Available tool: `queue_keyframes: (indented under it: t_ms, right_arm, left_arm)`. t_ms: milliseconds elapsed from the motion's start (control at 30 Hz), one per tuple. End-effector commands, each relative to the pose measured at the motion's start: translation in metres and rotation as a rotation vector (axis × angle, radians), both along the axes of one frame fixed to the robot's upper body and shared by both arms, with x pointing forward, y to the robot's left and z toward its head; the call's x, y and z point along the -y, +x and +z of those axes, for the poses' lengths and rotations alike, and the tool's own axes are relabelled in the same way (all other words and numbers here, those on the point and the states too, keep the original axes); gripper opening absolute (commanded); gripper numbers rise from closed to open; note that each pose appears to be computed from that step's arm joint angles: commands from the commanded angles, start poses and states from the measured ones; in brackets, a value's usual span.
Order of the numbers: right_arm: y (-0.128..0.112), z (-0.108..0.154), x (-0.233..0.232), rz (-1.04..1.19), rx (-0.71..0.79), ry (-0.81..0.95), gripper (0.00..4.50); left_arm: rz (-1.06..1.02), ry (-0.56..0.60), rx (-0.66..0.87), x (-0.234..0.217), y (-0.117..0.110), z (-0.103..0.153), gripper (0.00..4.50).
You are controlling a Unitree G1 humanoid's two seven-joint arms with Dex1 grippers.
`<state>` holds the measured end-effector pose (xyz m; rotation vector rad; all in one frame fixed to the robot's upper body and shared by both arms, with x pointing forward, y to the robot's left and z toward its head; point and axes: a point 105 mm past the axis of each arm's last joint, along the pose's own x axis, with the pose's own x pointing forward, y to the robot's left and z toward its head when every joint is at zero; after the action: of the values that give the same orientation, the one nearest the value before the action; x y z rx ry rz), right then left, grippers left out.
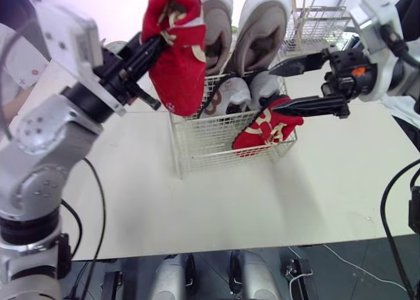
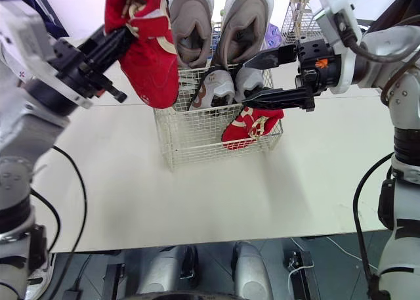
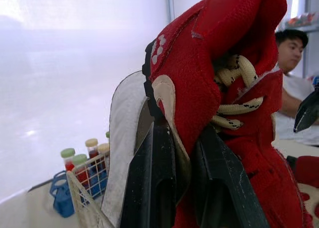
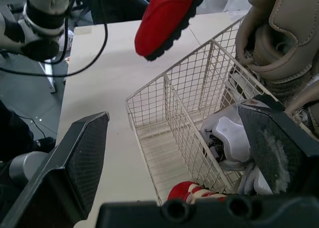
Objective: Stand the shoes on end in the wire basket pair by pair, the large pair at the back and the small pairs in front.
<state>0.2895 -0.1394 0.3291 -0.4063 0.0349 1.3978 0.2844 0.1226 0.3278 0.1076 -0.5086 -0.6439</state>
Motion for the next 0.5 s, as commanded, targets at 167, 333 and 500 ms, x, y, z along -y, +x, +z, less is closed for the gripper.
queue_keyframes:
  t_ms: [167, 333, 500]
  right_arm:
    - [-0.016, -0.005, 0.013, -0.061, -0.058, -0.052, 4.50]
    - [-0.026, -0.009, 0.020, -0.120, -0.101, -0.046, 4.50]
    - [-0.034, -0.007, 0.026, -0.171, -0.118, -0.051, 4.50]
  left_arm:
    - [-0.043, 0.030, 0.096, 0.024, -0.001, -0.012, 0.02]
    - [-0.083, 0.051, 0.120, 0.045, 0.002, -0.030, 0.02]
    - [-0.034, 0.044, 0.148, 0.050, 0.010, -0.046, 0.02]
